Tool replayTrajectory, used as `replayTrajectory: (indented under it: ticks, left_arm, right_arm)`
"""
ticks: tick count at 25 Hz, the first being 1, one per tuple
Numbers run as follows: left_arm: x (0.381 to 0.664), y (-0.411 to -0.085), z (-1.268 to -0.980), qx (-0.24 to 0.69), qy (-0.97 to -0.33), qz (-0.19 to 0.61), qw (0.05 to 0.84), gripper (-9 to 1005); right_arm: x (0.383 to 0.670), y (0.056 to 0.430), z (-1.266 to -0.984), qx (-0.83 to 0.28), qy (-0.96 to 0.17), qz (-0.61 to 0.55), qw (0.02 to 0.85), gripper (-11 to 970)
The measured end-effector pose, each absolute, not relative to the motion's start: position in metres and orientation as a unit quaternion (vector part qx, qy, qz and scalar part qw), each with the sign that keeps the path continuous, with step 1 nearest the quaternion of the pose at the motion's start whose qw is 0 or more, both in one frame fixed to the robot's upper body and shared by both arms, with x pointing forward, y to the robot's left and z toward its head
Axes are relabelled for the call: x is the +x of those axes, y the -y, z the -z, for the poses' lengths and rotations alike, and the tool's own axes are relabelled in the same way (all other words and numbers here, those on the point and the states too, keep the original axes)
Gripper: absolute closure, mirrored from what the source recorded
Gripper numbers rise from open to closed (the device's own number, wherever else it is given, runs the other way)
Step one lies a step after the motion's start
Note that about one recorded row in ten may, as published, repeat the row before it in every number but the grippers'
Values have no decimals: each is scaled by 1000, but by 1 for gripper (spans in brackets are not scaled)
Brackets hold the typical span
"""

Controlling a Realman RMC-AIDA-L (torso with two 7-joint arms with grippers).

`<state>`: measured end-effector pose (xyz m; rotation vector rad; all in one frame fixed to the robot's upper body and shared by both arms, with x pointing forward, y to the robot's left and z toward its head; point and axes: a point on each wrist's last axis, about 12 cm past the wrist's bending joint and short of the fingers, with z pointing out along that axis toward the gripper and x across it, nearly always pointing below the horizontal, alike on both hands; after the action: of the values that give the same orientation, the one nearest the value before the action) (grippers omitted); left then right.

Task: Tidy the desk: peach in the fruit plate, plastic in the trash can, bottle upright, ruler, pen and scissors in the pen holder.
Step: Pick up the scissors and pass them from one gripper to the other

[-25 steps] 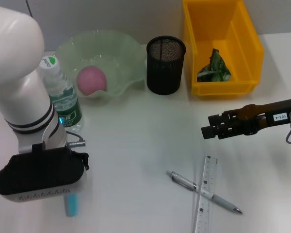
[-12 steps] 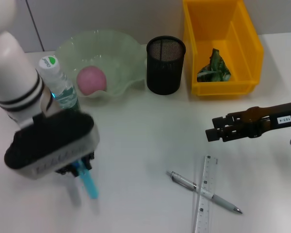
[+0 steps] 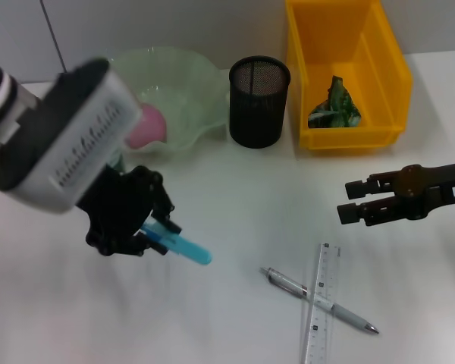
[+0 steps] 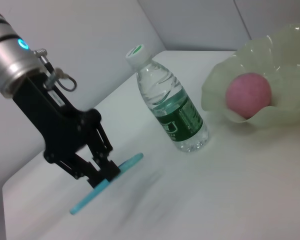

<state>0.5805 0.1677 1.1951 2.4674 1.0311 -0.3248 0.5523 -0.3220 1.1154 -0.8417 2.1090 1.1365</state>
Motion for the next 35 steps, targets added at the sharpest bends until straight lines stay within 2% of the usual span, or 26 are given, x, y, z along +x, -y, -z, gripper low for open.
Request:
replayTrajectory:
  ticks: [9, 15, 24, 35]
  left_arm:
    - [580, -187, -1210, 791, -467, 208, 336, 757]
    - [569, -198, -1210, 716, -496, 279, 404, 757]
    - [559, -207, -1179, 614, -521, 372, 461, 757]
    - [548, -210, -1139, 488, -527, 469, 514, 756]
  right_arm:
    - [550, 320, -1113, -333, -788, -425, 296, 143]
    - [548, 314, -1108, -346, -780, -427, 299, 142]
    - [545, 311, -1105, -370, -767, -425, 308, 143]
    - [539, 305, -1099, -383, -734, -424, 368, 142]
